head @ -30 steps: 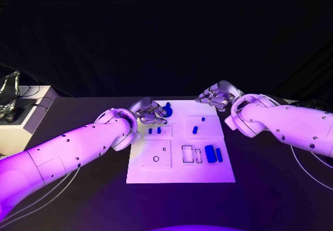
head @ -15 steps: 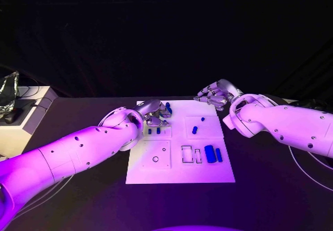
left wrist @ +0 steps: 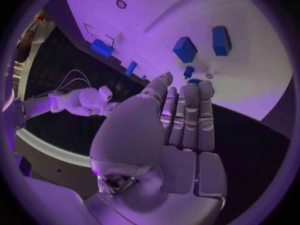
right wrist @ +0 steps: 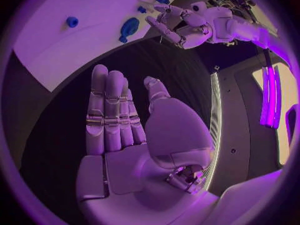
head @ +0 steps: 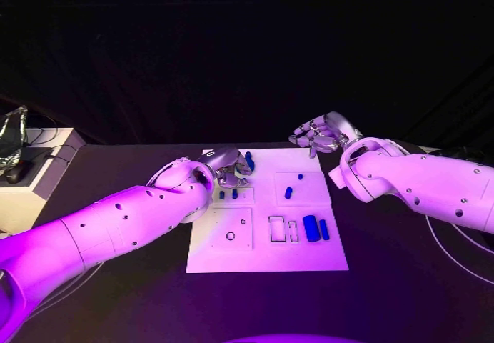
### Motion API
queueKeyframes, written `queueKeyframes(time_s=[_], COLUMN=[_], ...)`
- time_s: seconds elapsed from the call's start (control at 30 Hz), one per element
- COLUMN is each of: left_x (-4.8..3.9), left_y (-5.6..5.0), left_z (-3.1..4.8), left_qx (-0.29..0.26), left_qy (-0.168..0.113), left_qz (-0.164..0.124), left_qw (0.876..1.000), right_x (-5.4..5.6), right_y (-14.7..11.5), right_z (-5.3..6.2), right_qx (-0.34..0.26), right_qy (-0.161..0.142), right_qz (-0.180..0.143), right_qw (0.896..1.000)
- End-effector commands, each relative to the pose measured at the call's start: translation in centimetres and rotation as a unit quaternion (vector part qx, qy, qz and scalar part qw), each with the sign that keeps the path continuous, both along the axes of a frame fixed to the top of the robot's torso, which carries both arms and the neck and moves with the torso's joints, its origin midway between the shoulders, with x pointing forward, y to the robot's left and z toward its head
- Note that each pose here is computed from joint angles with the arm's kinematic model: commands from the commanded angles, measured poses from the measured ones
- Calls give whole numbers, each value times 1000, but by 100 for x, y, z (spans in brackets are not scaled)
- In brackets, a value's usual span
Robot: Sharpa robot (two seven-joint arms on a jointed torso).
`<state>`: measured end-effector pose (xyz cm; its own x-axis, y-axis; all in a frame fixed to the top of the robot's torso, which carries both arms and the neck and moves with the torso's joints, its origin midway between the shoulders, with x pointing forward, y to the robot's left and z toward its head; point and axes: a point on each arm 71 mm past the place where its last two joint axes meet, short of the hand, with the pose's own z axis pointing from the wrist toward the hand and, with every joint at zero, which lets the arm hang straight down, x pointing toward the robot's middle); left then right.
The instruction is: Assemble the parts on the task board
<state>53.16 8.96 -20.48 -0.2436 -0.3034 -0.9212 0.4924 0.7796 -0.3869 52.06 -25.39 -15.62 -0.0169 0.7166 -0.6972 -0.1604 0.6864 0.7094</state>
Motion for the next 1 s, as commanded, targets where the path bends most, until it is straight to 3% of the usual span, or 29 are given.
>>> queueKeyframes(time_s=[0.03,0.4,1.0], left_x=[13,51,81], left_y=[-39,-61,-64], left_z=[4,-63,-127], left_qx=[9,18,33], left_qy=[-6,7,25], left_qz=[4,10,18], left_qw=[1000,1000,999], right_x=[3,15,18], right_y=[-15,-11,-3], right_z=[43,63,65], right_qx=[41,84,95], right_qy=[-25,-36,-36], right_qz=[-8,-1,1], right_qw=[999,996,995])
